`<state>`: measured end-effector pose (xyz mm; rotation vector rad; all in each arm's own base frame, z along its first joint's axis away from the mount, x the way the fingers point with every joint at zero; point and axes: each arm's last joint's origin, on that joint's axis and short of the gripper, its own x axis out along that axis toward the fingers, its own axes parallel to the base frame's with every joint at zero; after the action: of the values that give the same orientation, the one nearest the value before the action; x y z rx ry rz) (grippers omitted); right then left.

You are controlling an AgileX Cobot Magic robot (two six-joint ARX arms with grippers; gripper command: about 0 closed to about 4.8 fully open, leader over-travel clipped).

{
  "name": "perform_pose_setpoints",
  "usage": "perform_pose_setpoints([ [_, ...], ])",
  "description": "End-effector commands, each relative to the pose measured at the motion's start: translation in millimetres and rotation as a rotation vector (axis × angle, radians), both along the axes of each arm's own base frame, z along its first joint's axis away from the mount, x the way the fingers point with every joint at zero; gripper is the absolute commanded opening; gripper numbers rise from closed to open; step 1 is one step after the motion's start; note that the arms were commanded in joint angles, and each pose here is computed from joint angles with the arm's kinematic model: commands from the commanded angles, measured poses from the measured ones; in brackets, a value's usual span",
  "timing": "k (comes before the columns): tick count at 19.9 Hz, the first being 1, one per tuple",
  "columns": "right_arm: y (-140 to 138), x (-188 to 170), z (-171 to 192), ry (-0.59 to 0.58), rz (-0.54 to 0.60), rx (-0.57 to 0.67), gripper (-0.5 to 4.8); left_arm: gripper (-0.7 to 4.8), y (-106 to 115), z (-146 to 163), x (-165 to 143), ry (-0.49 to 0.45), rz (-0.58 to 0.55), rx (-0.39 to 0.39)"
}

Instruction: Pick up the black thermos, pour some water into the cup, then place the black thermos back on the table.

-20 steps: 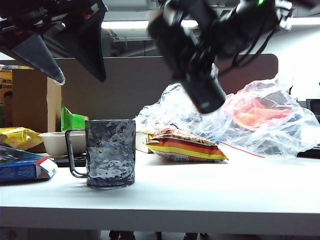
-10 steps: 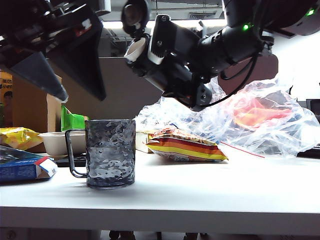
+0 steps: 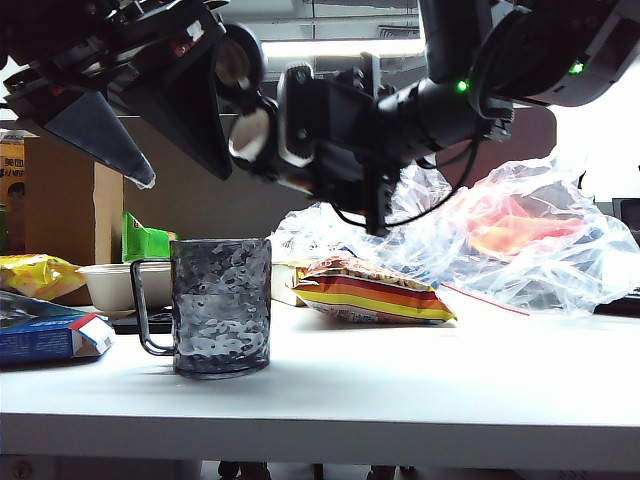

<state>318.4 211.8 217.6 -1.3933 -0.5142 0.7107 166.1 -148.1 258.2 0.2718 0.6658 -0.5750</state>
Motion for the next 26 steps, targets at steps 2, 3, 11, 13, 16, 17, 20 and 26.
perform_pose_setpoints([
  [2, 0.3, -0.2, 11.2, -0.065, 0.023, 0.041, 1.71, 4.79, 0.3, 0.6, -0.3, -0.008, -0.012, 0.012],
  [3, 0.3, -0.2, 11.0, -0.063, 0.023, 0.040, 1.71, 4.79, 0.3, 0.6, -0.3, -0.014, -0.021, 0.021],
  [11, 0.3, -0.3, 10.8, -0.061, 0.024, 0.038, 1.71, 4.79, 0.9, -0.1, -0.8, -0.014, -0.029, 0.041],
  [13, 1.1, -0.7, 12.4, -0.072, 0.056, 0.046, 1.71, 4.79, 1.6, -1.3, -1.6, -0.002, -0.029, 0.052],
  [16, 1.1, -0.4, 11.3, -0.136, 0.061, -0.022, 1.70, 4.79, 2.2, -2.4, -2.1, 0.006, -0.027, 0.060],
  [17, 1.2, -0.4, 11.2, -0.144, 0.062, -0.030, 1.70, 4.79, 2.2, -2.4, -2.1, 0.006, -0.027, 0.060],
  [20, 0.9, 0.8, 10.5, -0.191, 0.055, -0.096, 1.70, 4.79, 2.3, -2.5, -2.2, 0.007, -0.027, 0.061],
  [26, 2.9, 6.5, 6.2, -0.234, -0.013, -0.189, 1.01, 4.79, 2.3, -2.5, -2.2, 0.007, -0.027, 0.061],
])
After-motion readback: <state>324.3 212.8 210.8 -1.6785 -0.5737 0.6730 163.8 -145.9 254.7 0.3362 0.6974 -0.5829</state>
